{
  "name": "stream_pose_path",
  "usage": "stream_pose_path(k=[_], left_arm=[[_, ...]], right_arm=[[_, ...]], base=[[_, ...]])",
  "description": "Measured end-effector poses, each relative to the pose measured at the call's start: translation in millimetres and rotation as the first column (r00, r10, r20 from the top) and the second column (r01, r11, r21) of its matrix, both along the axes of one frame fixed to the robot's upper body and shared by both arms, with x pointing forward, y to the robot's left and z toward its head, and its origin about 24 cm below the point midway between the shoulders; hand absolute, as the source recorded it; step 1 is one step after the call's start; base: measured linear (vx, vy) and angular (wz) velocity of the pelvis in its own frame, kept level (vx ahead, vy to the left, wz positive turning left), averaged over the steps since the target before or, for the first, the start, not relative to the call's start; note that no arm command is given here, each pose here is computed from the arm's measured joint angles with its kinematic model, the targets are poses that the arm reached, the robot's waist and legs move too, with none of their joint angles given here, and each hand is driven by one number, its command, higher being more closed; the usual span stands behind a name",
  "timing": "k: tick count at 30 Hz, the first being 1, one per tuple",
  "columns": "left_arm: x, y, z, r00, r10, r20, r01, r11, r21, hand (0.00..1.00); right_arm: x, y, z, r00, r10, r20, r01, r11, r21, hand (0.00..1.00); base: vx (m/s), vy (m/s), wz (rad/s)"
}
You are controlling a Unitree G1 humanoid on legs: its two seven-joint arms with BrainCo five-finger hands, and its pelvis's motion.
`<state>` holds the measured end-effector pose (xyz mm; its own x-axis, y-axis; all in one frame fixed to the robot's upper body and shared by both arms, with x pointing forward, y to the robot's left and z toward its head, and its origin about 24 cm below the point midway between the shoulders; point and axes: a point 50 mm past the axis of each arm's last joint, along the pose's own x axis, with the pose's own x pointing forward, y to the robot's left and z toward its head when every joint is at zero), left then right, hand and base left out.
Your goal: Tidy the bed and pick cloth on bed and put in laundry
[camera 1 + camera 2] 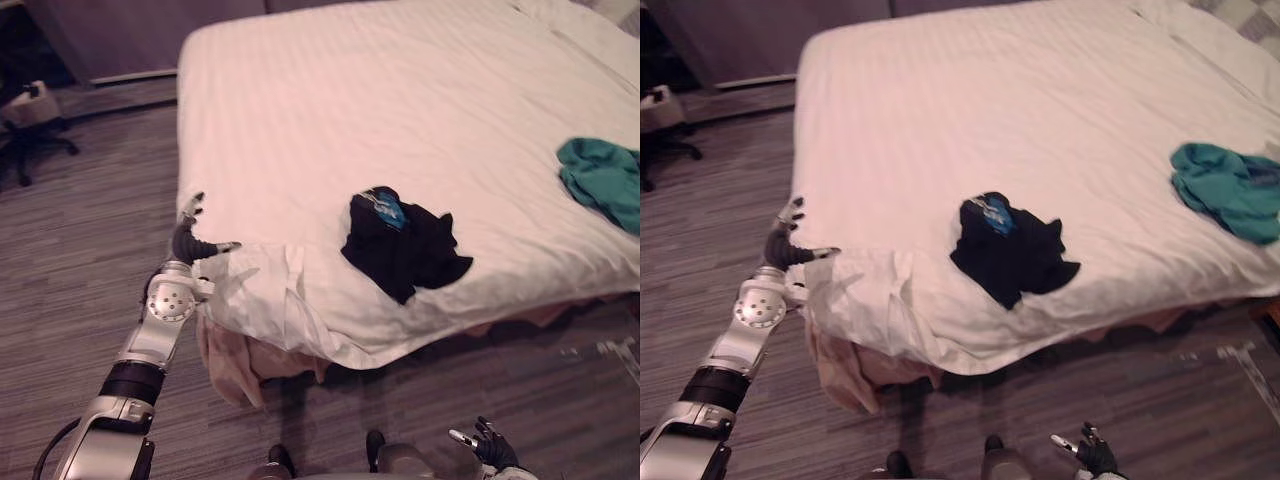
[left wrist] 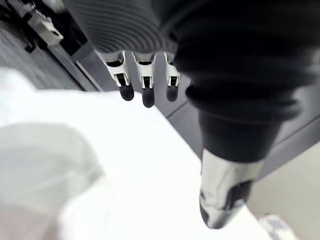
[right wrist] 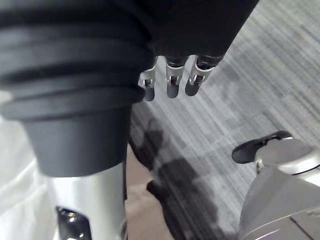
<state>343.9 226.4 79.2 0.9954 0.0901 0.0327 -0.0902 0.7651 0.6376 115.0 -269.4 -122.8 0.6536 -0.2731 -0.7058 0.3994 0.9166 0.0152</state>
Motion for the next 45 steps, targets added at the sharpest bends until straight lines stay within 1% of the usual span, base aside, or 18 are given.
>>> stream_pose_path(k=[1,7,10,15,17,20,21,23,28,31,32,34,36,37,39,42,44,45], left_arm=[[0,2,-7,0.999,0.022,-0.036,-0.021,1.0,0.011,1.0],[2,2,-15,0.996,0.031,-0.085,-0.018,0.989,0.15,1.0],[-3,1,-17,0.997,0.009,-0.083,0.007,0.982,0.188,1.0],[-50,-1,-49,0.992,-0.034,-0.123,0.047,0.994,0.104,1.0],[-89,17,-80,0.972,0.028,-0.235,-0.018,0.999,0.044,1.0],[-134,46,-113,0.913,0.153,-0.378,-0.142,0.988,0.056,1.0],[-143,52,-119,0.895,0.182,-0.406,-0.167,0.983,0.072,0.0],[-176,80,-135,0.816,0.34,-0.467,-0.313,0.94,0.137,0.0],[-210,102,-154,0.676,0.554,-0.485,-0.562,0.814,0.148,0.0],[-259,111,-179,0.444,0.692,-0.569,-0.734,0.645,0.212,0.0],[-270,116,-180,0.391,0.719,-0.575,-0.761,0.604,0.237,0.0],[-325,135,-181,0.179,0.776,-0.604,-0.819,0.458,0.345,0.0],[-343,147,-175,0.124,0.798,-0.59,-0.832,0.407,0.376,0.0],[-342,149,-173,0.13,0.801,-0.584,-0.831,0.409,0.376,0.0],[-328,154,-168,0.188,0.806,-0.561,-0.834,0.432,0.342,0.0],[-282,154,-156,0.36,0.783,-0.507,-0.817,0.527,0.233,0.0],[-232,138,-144,0.578,0.683,-0.446,-0.726,0.68,0.101,0.0],[-221,132,-142,0.624,0.649,-0.435,-0.693,0.717,0.075,0.0]], right_arm=[[3,0,2,1.0,0.002,0.012,-0.002,1.0,-0.002,0.0],[8,-2,6,0.999,-0.016,0.031,0.017,0.999,-0.036,0.0],[12,-20,18,0.99,-0.104,0.096,0.111,0.991,-0.076,0.0],[25,-100,99,0.881,-0.238,0.408,0.357,0.902,-0.245,0.0],[32,-127,157,0.801,-0.181,0.57,0.434,0.832,-0.345,0.0],[45,-132,201,0.765,-0.046,0.642,0.427,0.783,-0.453,0.0],[48,-131,207,0.763,-0.018,0.647,0.419,0.775,-0.473,0.0],[66,-122,227,0.755,0.115,0.646,0.349,0.763,-0.544,0.0],[120,-83,254,0.69,0.429,0.583,0.098,0.742,-0.663,0.0],[147,-57,276,0.595,0.615,0.517,-0.053,0.672,-0.739,0.0],[152,-52,280,0.574,0.648,0.501,-0.081,0.654,-0.752,1.0],[178,-26,299,0.455,0.75,0.48,-0.195,0.61,-0.768,1.0],[198,-6,322,0.353,0.814,0.462,-0.257,0.559,-0.788,1.0],[202,0,330,0.322,0.826,0.463,-0.261,0.547,-0.795,1.0],[214,28,372,0.169,0.87,0.464,-0.243,0.493,-0.835,1.0],[220,54,404,0.064,0.878,0.475,-0.232,0.476,-0.848,1.0],[224,72,405,0.036,0.87,0.491,-0.277,0.481,-0.832,1.0],[224,77,403,0.031,0.869,0.494,-0.293,0.48,-0.827,1.0]], base=[[-0.15,-0.024,-0.07],[-0.04,-0.009,0.0],[0.05,0.015,0.01],[0.08,0.042,0.07],[0.08,0.026,0.16],[0.09,0.002,0.2],[0.06,-0.006,0.17],[0.02,-0.009,0.18],[-0.04,-0.001,0.11],[-0.05,-0.015,0.22],[-0.04,-0.021,0.42],[-0.03,-0.015,0.44],[-0.04,-0.005,0.64],[-0.09,0.004,0.84],[-0.11,0.012,0.81],[-0.09,0.011,0.54],[-0.03,0.026,0.32],[0.01,0.043,0.21]])
